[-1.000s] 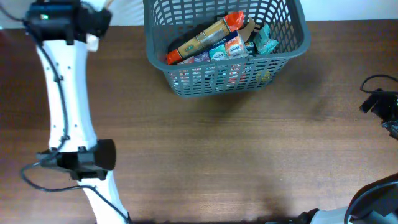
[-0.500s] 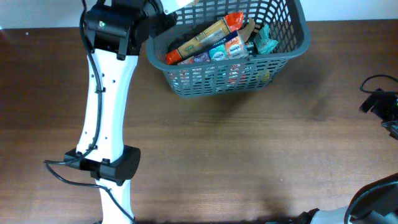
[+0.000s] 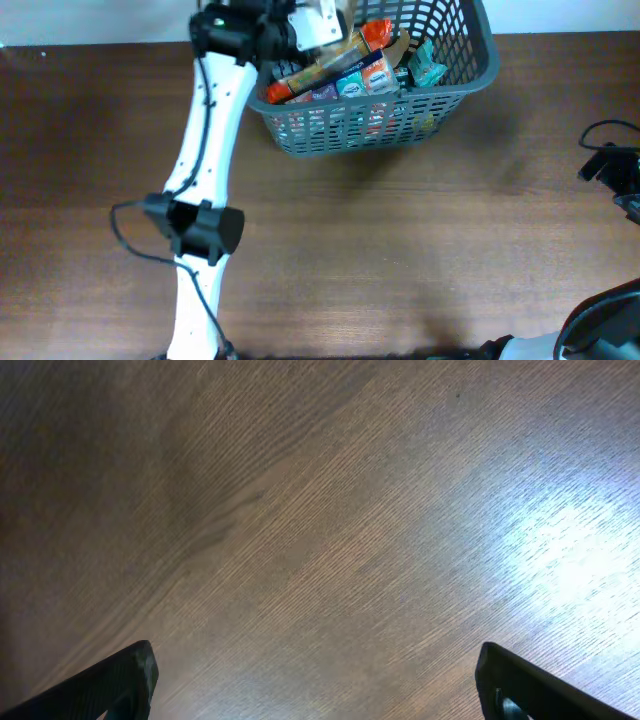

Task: Pack container
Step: 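Lift the beige bag with left gripper and drop it into basket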

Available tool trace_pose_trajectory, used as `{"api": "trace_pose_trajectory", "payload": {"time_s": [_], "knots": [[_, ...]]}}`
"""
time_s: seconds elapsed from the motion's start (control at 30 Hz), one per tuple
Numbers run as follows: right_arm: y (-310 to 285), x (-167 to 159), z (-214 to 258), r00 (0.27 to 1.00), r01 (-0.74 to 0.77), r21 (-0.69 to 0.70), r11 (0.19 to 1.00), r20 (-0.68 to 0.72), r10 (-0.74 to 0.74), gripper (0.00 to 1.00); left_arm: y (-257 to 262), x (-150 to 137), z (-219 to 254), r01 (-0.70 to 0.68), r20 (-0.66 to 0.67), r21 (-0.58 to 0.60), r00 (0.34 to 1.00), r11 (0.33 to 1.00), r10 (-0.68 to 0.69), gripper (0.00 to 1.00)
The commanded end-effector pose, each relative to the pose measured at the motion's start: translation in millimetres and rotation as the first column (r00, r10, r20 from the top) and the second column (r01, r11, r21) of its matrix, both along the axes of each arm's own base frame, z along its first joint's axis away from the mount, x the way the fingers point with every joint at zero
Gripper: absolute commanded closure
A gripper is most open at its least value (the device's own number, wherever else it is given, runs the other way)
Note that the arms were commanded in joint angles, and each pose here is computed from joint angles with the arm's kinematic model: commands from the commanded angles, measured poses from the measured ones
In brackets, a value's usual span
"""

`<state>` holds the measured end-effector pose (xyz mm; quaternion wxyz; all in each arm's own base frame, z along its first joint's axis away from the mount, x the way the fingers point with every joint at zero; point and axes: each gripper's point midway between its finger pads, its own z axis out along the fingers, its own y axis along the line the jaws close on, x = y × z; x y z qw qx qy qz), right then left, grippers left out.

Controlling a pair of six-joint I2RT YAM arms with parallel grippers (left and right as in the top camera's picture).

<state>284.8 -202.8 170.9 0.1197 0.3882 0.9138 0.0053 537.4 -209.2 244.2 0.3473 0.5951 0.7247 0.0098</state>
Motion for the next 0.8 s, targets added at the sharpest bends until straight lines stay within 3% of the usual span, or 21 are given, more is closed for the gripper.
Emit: {"api": "trace_pose_trajectory", "payload": {"time_s": [0.0,0.13,0.37,0.63,0.77], "knots": [[0,-1,-2,1.000,0.009,0.007,1.000,-0.005,-0.009,0.01,-5,2,-23,-0.047,-0.088,-0.053,0.995,0.997,0.043,0.01],[0,-1,-2,1.000,0.009,0.008,1.000,-0.005,-0.009,0.01,-1,4,-22,-0.067,-0.082,-0.040,0.995,0.997,0.064,0.01],[0,-1,-2,1.000,0.009,0.007,1.000,-0.005,-0.009,0.01,25,0,16,-0.283,-0.054,-0.052,0.958,0.958,0.281,0.01],[0,-1,-2,1.000,0.009,0.007,1.000,-0.005,-0.009,0.01,84,-52,141,-0.413,0.145,-0.118,0.892,0.903,0.427,0.01],[0,-1,-2,1.000,0.009,0.007,1.000,-0.005,-0.009,0.01,136,-89,209,-0.517,0.247,-0.215,0.792,0.829,0.558,0.01]]}}
